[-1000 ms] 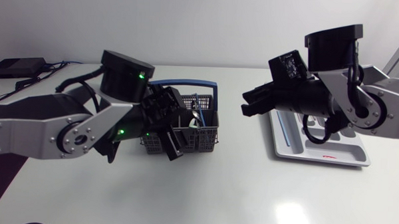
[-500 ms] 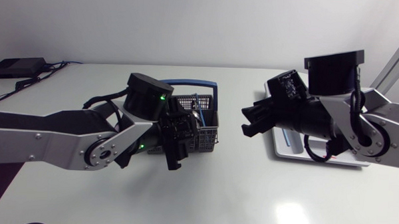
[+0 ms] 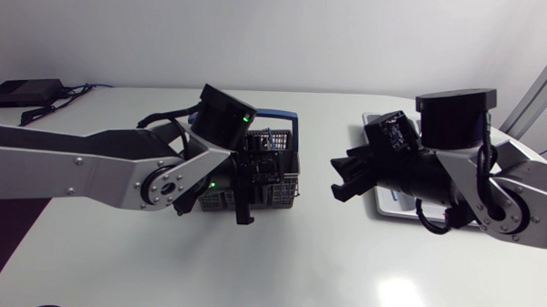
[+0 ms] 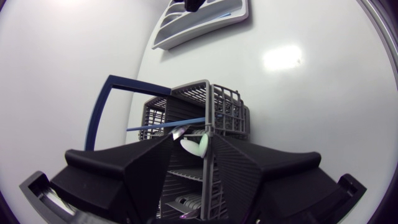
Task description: Unload the cutlery basket into the drawer organizer.
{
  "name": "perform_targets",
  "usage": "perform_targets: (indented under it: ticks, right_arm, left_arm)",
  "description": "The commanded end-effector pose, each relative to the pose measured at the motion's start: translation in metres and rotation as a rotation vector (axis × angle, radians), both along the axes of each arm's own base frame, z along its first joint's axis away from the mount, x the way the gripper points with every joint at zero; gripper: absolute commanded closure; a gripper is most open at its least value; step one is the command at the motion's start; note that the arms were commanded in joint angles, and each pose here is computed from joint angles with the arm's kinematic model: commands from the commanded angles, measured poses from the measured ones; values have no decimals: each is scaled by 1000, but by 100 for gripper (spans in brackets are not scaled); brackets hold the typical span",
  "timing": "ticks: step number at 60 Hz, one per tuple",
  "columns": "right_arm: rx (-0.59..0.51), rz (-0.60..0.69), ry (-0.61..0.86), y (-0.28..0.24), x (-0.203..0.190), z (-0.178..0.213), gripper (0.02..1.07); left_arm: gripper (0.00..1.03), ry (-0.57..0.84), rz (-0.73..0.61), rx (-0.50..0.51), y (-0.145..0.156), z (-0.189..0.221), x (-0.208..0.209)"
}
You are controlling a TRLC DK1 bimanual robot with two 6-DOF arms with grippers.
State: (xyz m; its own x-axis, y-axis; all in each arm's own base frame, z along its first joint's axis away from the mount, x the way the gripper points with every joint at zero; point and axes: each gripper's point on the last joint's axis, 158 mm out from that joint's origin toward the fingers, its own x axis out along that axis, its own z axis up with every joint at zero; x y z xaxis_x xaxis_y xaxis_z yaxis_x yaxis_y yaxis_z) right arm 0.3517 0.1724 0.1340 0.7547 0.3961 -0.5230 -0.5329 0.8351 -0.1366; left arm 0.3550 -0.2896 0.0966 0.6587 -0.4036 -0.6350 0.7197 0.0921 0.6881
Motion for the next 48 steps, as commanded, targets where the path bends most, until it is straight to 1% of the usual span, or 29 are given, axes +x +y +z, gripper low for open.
perform_targets:
  ticks: [1, 4, 13, 16, 28, 32, 43, 48]
  right_arm:
    - [-8, 12, -6, 0, -5, -5, 56]
    - [-6, 12, -9, 0, -5, -5, 56]
    - [-8, 14, -11, 0, -5, -4, 56]
    - [-7, 15, -11, 0, -5, -4, 56]
    - [-7, 17, -11, 1, -6, -6, 56]
    - [-8, 15, -11, 0, -5, -6, 56]
    - [-9, 15, -10, 0, -6, -7, 56]
    - [-9, 18, -8, 1, -6, -8, 56]
  left_arm:
    - [67, -11, -21, 44, 0, -3, 7]
    - [70, -9, -26, 55, 0, -3, 8]
    - [72, 0, -37, 86, 3, -8, 11]
    - [75, 0, -41, 93, 3, -9, 12]
    - [75, 0, -37, 97, 3, -11, 16]
    - [79, -5, -37, 99, 4, -10, 19]
    - [79, -10, -40, 111, 5, -10, 23]
    - [83, -9, -45, 115, 5, -11, 23]
